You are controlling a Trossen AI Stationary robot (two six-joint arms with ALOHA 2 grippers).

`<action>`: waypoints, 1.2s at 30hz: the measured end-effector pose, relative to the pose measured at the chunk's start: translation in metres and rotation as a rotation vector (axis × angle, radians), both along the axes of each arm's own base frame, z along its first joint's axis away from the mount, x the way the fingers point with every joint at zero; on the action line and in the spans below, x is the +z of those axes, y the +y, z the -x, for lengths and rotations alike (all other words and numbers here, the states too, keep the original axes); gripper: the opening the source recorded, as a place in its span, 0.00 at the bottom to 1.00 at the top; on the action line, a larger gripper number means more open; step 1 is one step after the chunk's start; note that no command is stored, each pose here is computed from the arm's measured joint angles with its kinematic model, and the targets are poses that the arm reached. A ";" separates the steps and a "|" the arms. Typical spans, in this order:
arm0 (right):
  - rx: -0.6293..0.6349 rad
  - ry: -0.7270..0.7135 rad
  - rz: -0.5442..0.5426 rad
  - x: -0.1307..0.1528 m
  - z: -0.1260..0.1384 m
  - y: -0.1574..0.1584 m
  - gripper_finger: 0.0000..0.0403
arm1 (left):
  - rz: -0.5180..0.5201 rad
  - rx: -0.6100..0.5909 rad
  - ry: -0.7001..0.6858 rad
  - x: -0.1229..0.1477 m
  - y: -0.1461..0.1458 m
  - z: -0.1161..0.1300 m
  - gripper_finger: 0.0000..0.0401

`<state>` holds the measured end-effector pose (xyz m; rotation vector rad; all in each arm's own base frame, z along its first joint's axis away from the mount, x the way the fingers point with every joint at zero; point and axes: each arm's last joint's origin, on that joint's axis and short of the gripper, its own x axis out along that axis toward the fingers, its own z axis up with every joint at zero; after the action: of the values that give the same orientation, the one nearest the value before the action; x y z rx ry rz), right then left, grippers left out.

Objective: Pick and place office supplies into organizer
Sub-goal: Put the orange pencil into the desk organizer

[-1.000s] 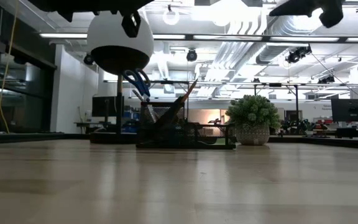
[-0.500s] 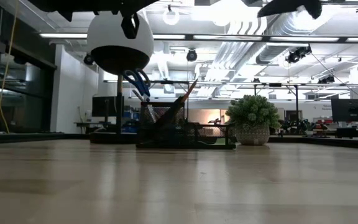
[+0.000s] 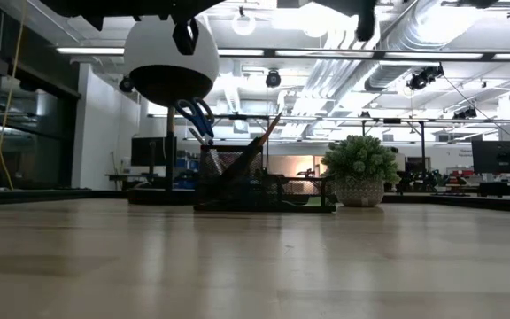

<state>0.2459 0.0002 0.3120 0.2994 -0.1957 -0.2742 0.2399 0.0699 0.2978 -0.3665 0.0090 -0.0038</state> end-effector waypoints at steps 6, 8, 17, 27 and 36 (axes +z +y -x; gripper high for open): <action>0.069 -0.049 0.042 0.021 -0.013 -0.019 0.47 | 0.001 -0.003 0.000 0.000 0.000 0.000 0.00; 0.097 -0.072 0.054 0.029 -0.013 -0.023 0.47 | 0.001 -0.004 0.000 0.000 0.000 0.000 0.00; 0.154 -0.104 0.019 0.038 -0.012 -0.042 0.47 | 0.001 -0.007 0.001 0.000 0.000 0.000 0.00; 0.234 -0.170 -0.015 0.042 -0.011 -0.050 0.47 | 0.001 -0.006 0.001 0.000 0.000 0.000 0.00; 0.261 -0.193 -0.030 0.031 -0.027 -0.052 0.46 | 0.004 0.004 0.008 -0.001 0.000 0.000 0.00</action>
<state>0.2733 -0.0523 0.3430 0.3770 -0.3399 0.0104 0.2399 0.0700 0.2971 -0.3702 0.0159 0.0018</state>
